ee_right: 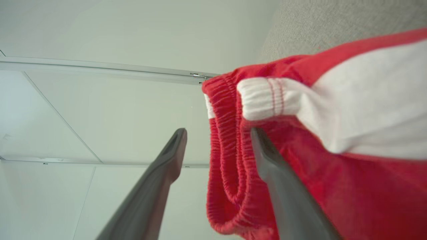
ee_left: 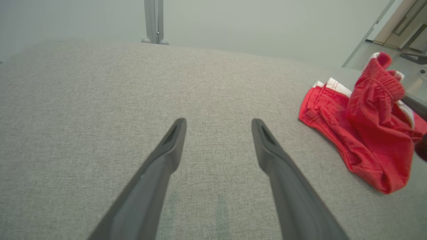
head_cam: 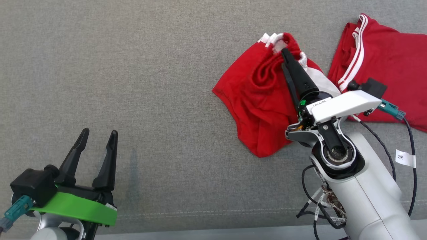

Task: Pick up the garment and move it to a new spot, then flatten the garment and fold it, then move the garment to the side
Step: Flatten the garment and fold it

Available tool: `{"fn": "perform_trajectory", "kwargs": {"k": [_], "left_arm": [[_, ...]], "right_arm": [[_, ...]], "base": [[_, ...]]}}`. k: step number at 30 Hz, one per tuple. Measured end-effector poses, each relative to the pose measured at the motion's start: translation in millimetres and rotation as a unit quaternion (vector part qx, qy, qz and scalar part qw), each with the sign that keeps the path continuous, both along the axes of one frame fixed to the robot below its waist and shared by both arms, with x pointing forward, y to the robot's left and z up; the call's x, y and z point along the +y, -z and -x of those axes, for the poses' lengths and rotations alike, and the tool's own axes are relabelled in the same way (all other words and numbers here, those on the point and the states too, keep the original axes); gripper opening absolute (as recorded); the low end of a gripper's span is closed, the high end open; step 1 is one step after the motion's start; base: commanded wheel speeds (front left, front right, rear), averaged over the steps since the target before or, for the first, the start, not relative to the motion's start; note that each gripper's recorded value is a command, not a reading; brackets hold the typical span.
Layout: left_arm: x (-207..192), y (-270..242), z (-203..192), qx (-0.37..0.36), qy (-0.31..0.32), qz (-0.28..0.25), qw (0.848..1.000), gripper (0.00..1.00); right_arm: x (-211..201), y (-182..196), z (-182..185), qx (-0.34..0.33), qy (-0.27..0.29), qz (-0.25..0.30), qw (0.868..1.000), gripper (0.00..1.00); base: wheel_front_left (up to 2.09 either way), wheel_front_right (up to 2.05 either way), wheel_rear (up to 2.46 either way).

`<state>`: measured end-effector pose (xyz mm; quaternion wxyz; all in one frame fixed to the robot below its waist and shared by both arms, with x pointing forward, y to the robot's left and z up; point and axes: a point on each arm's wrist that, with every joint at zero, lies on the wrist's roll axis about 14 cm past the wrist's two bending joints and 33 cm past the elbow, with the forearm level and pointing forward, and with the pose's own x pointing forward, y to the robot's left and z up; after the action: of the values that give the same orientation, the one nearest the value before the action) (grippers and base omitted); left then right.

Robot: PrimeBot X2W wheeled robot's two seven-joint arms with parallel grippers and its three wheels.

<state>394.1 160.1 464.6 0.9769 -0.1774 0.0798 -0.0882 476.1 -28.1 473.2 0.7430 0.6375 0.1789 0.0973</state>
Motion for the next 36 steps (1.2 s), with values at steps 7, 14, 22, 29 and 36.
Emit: {"fn": "perform_trajectory", "kwargs": {"k": [7, 14, 22, 29, 36], "left_arm": [[0.2, -4.6, 0.3, -0.007, -0.004, 0.003, 1.000, 1.00], [4.4, -5.6, 4.7, -0.010, -0.014, 0.003, 1.000, 1.00], [9.4, -15.8, 7.7, -0.030, -0.026, 0.003, 0.999, 1.00], [7.4, -28.8, 12.4, -0.051, -0.028, 0.007, 0.998, 1.00], [5.9, -29.9, 25.4, -0.052, -0.031, 0.010, 0.998, 1.00]], "right_arm": [[12.5, -12.6, -11.0, -0.018, -0.010, 0.002, 1.000, 1.00], [27.5, -8.0, -11.9, -0.014, -0.032, 0.023, 0.999, 1.00], [32.3, -32.5, -4.6, -0.134, -0.061, 0.148, 0.978, 1.00], [0.0, -39.3, 7.0, -0.206, -0.049, 0.274, 0.938, 1.00], [-26.8, -19.9, 38.1, -0.218, -0.058, 0.380, 0.897, 1.00]], "base": [[0.00, 0.00, 0.00], [0.00, 0.00, 0.00], [0.00, 0.00, 0.00], [0.00, 0.00, 0.00], [0.00, 0.00, 0.00]]}}
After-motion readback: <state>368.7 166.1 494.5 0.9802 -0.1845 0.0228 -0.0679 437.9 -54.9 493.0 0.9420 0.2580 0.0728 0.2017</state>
